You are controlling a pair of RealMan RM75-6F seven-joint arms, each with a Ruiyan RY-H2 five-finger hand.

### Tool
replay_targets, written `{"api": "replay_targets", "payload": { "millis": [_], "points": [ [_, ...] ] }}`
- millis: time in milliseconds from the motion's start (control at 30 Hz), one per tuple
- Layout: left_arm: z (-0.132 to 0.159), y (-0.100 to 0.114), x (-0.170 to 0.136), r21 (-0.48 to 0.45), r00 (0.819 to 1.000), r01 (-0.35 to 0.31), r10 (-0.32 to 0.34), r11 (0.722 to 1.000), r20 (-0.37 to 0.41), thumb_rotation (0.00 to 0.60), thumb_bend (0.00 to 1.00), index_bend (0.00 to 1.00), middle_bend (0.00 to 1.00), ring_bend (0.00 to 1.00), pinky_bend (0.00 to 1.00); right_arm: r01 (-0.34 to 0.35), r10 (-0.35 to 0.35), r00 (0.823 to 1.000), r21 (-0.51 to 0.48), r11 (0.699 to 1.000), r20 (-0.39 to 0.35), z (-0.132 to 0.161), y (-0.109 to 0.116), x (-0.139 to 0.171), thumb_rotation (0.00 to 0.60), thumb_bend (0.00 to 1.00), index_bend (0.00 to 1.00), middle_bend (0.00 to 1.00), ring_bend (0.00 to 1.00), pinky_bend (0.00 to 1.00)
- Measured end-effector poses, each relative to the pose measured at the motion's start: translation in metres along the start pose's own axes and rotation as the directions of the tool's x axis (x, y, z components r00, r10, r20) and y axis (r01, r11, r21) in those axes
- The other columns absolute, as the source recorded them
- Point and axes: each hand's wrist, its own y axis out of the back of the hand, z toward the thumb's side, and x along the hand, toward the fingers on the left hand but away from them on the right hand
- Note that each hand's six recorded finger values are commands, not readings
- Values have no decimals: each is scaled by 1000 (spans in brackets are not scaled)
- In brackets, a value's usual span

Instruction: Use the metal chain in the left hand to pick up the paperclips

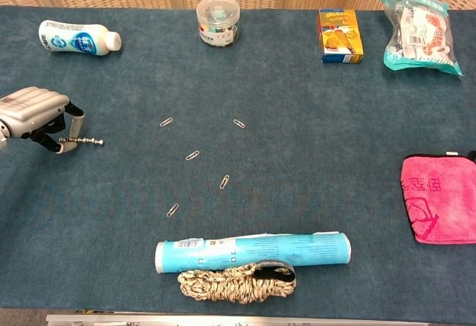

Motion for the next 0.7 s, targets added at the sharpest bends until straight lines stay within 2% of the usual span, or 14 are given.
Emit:
{"api": "replay_targets", "payload": {
  "millis": [367,700],
  "points": [
    [-1,9,-9,17,1000,-14,14,1000,-5,600,312,582,1000,1000,1000,4,-4,1000,1,1000,-7,1,0,-1,600,0,266,264,140,481],
    [9,21,-7,38,999,-45,44,998,22,600,312,582,1000,1000,1000,15,-15,1000,7,1000,0,0,6,2,600,0,266,264,140,481]
  ]
}}
